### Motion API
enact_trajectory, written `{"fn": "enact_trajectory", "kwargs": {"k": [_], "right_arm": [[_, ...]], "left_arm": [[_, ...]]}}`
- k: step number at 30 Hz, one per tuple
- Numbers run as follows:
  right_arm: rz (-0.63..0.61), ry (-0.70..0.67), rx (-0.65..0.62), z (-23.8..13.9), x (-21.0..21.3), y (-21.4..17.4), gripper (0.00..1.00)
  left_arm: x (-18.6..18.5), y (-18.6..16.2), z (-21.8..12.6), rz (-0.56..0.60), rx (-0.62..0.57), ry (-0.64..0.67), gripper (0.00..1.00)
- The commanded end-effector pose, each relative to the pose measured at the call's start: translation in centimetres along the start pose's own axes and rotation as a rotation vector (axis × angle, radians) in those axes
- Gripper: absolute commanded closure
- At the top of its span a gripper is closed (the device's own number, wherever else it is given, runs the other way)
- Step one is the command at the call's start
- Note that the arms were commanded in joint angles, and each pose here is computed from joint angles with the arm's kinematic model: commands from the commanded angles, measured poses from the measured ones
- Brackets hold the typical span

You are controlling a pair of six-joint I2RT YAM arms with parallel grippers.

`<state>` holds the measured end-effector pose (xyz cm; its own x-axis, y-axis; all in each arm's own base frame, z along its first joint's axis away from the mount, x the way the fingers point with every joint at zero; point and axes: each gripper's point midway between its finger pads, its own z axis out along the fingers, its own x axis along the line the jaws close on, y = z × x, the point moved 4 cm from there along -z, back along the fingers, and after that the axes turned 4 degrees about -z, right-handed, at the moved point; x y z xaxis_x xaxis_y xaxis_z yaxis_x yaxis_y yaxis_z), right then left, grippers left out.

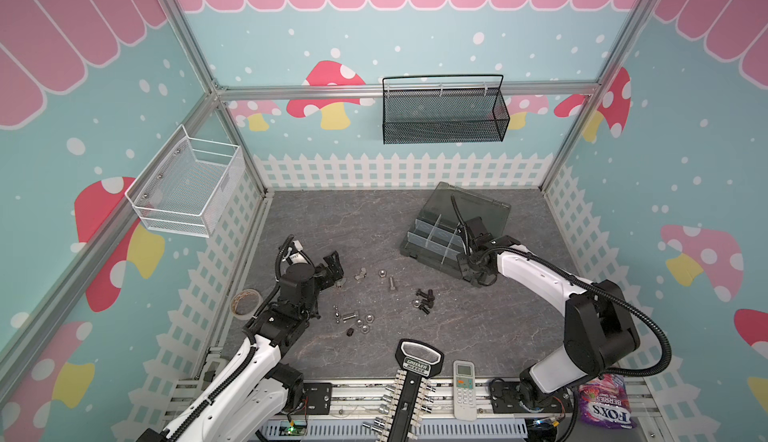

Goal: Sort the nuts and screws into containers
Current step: 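Carry the silver bolt with the right gripper over the divided organizer box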

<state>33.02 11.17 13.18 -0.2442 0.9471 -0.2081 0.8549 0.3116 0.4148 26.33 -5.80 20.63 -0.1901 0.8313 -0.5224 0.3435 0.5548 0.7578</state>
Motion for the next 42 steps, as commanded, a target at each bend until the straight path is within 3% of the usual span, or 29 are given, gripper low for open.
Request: {"fn": "enact_trajectory", "kwargs": {"k": [1, 9, 24, 31, 34, 36, 42], "right_arm": [[-0.028, -0.013, 0.011, 1.1, -0.3, -0.2, 1.00], [-0.052, -0.060, 0.019, 2.5, -0.9, 0.4, 1.00], [-0.123, 0.157, -0.002, 4.4, 3.3, 0.1, 1.00], [-0.133, 0.193, 0.009, 4.0, 4.1, -0.8, 0.90], [-0.126, 0.187, 0.015, 3.7, 4.1, -1.2, 0.71], [-0.120, 0.167, 0.007, 3.2, 3.7, -0.9, 0.64], [-0.105, 0.125, -0.049, 0.7, 3.0, 1.4, 0.58]], "left_arm": [[0.1, 0.1, -0.1, -0.023, 0.001, 0.002, 0.00], [0.5, -0.1, 0.0, -0.024, 0.001, 0.020, 0.00], [0.9, -0.6, 0.4, -0.030, 0.013, 0.045, 0.00], [1.0, -0.5, 0.4, -0.034, 0.011, 0.045, 0.00], [1.1, -0.5, 0.4, -0.036, 0.009, 0.046, 0.00], [1.0, -0.5, 0.3, -0.036, 0.008, 0.045, 0.00], [1.0, -0.4, 0.2, -0.039, 0.005, 0.047, 0.00]]}}
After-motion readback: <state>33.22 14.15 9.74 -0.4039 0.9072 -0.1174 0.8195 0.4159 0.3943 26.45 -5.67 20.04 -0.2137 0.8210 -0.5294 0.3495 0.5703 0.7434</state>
